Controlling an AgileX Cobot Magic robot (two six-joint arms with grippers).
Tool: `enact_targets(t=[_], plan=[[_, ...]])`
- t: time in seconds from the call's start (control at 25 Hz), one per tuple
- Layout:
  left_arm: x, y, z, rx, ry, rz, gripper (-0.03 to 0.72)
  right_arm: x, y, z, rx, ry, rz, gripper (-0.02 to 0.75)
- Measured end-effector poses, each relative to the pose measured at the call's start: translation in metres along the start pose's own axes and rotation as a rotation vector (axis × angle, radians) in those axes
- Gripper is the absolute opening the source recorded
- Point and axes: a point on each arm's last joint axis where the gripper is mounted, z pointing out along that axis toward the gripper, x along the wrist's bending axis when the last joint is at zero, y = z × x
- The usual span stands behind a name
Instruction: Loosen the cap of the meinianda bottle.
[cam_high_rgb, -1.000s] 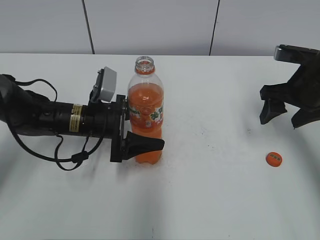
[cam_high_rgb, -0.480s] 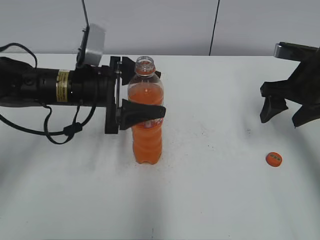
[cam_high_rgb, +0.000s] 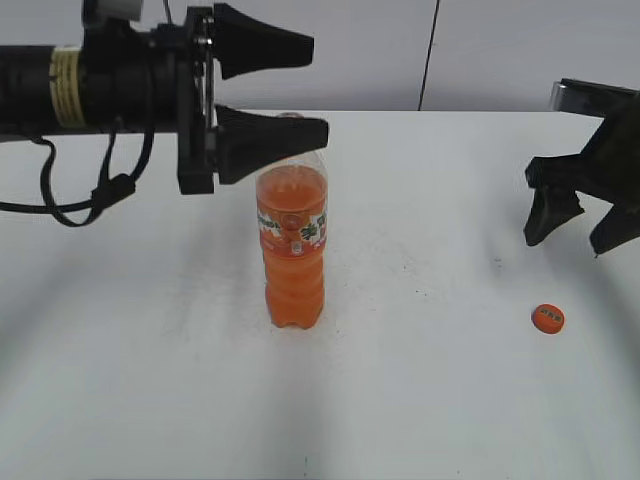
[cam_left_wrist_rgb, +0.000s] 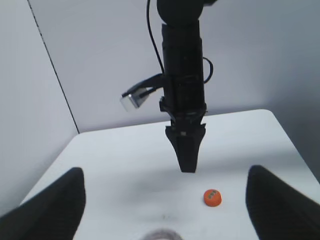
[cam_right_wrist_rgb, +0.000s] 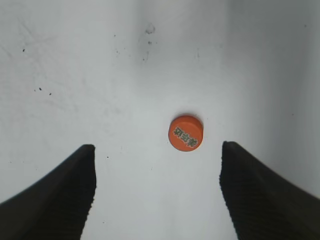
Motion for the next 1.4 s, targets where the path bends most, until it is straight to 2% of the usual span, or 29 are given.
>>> enact_targets(t=[0.16, 0.28, 0.44, 0.56, 0.64, 0.68, 0.8, 0.88, 1.04, 1.2, 1.4], plan=[[-0.007, 0.040, -0.010, -0.043, 0.019, 0.041, 0.591, 0.002, -0.002, -0.015, -0.024, 0.004, -0.006, 0.577], [-0.009, 0.069, -0.020, 0.008, 0.125, 0.086, 0.591, 0.006, 0.000, -0.036, -0.091, 0.010, -0.016, 0.574], [0.006, 0.078, -0.044, 0.300, 0.466, 0.112, 0.591, 0.012, 0.003, -0.071, -0.183, 0.022, -0.033, 0.574], [0.022, 0.075, -0.069, 0.485, 0.766, 0.089, 0.591, 0.016, 0.002, -0.096, -0.240, 0.030, -0.045, 0.574], [0.031, 0.070, -0.084, 0.554, 0.962, 0.015, 0.591, 0.018, 0.001, -0.110, -0.262, 0.033, -0.053, 0.574], [0.033, 0.068, -0.092, 0.565, 1.056, -0.057, 0.591, 0.019, -0.001, -0.116, -0.269, 0.035, -0.056, 0.574], [0.033, 0.059, -0.108, 0.593, 1.249, -0.282, 0.589, 0.021, -0.007, -0.127, -0.265, 0.038, -0.063, 0.574], [0.028, 0.051, -0.112, 0.643, 1.286, -0.408, 0.588, 0.021, -0.012, -0.132, -0.253, 0.038, -0.067, 0.574], [0.014, 0.042, -0.115, 0.793, 1.246, -0.642, 0.587, 0.021, -0.019, -0.135, -0.214, 0.034, -0.077, 0.574], [0.007, 0.056, -0.119, 0.955, 1.189, -0.803, 0.587, 0.018, -0.023, -0.135, -0.169, -0.002, -0.090, 0.574], [-0.005, 0.072, -0.140, 1.133, 1.136, -1.001, 0.580, 0.016, -0.028, -0.144, -0.192, -0.032, -0.127, 0.574]])
